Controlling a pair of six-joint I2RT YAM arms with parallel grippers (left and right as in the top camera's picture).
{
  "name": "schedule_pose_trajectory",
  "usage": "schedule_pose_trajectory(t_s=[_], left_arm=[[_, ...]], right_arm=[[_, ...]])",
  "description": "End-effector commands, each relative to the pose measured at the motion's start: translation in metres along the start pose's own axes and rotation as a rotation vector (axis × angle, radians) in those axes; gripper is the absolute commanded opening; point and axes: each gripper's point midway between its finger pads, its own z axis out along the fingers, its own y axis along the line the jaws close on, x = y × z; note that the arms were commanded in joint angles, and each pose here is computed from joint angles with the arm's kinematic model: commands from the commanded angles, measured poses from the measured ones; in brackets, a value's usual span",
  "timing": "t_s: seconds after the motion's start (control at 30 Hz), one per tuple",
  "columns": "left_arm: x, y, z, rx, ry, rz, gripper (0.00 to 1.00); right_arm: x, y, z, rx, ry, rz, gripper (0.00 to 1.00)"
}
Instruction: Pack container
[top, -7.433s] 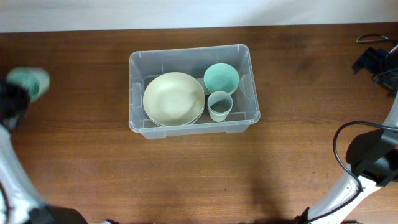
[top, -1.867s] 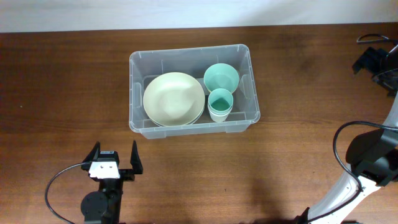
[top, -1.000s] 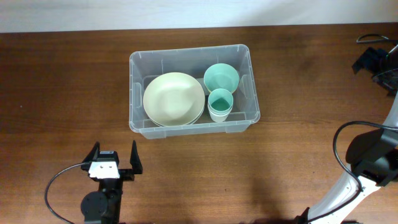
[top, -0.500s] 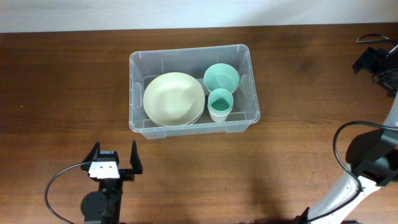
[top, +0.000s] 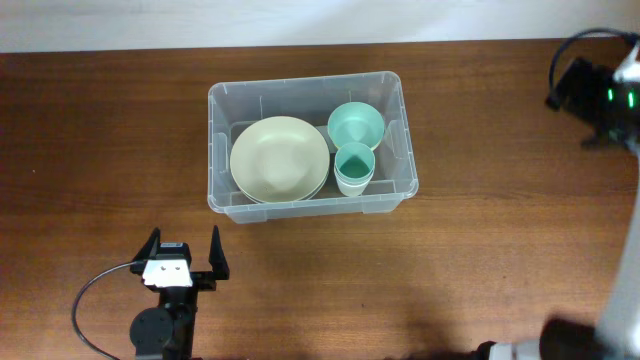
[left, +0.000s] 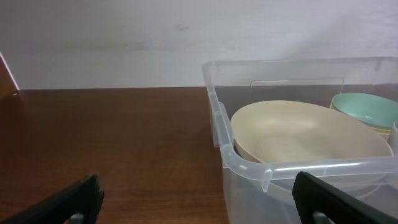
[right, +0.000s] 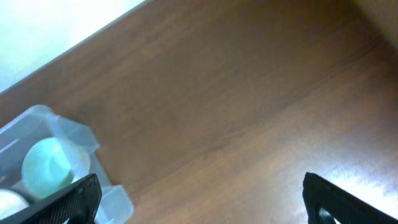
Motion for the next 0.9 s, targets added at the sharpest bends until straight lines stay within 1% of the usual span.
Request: schedule_pose_trajectory(t_s=[0.0,0.03,0.13,0.17,0.23,0.4,0.47,0.57,0.67,0.83,0.87], left_arm=[[0.001,0.001,0.0,-0.01,0.002,-0.006,0.99],[0.001,0.001,0.0,-0.01,0.002,-0.006,1.0],[0.001,0.001,0.0,-0.01,0.002,-0.006,0.99],[0.001,0.001,0.0,-0.01,0.002,-0.006,1.0],[0.001,0.001,0.0,-0.01,0.002,-0.006,0.99],[0.001,0.001,0.0,-0.01,0.002,-0.006,1.0],[0.001,0.001,0.0,-0.01,0.002,-0.006,1.0],[0.001,0.001,0.0,-0.01,0.002,-0.006,0.99],[0.001,0.001,0.0,-0.01,0.002,-0.006,0.99],[0.001,0.001,0.0,-0.01,0.002,-0.006,0.99],[0.001,0.001,0.0,-0.01,0.002,-0.006,1.0]], right_arm=[[0.033,-0.006,-0.015,-0.009,-0.076,-0.023,0.99],[0.038,-0.002,-0.02,-0.056,-0.174,-0.027,0.99],[0.055,0.011,-0.029,-0.146,-0.324,-0.102,0.99],[0.068,0.019,-0.032,-0.201,-0.417,-0.171,0.99],[0.087,0.026,-0.031,-0.253,-0.496,-0.234,0.99],[0.146,0.024,-0.012,-0.338,-0.543,-0.285,0.99],[0.16,0.022,-0.005,-0.365,-0.572,-0.287,0.99],[0.17,0.02,0.002,-0.397,-0.641,-0.275,0.99],[0.182,0.021,0.011,-0.426,-0.68,-0.301,0.99],[0.201,0.032,0.019,-0.491,-0.757,-0.442,0.99],[0.203,0.032,0.021,-0.495,-0.761,-0.448,0.99]])
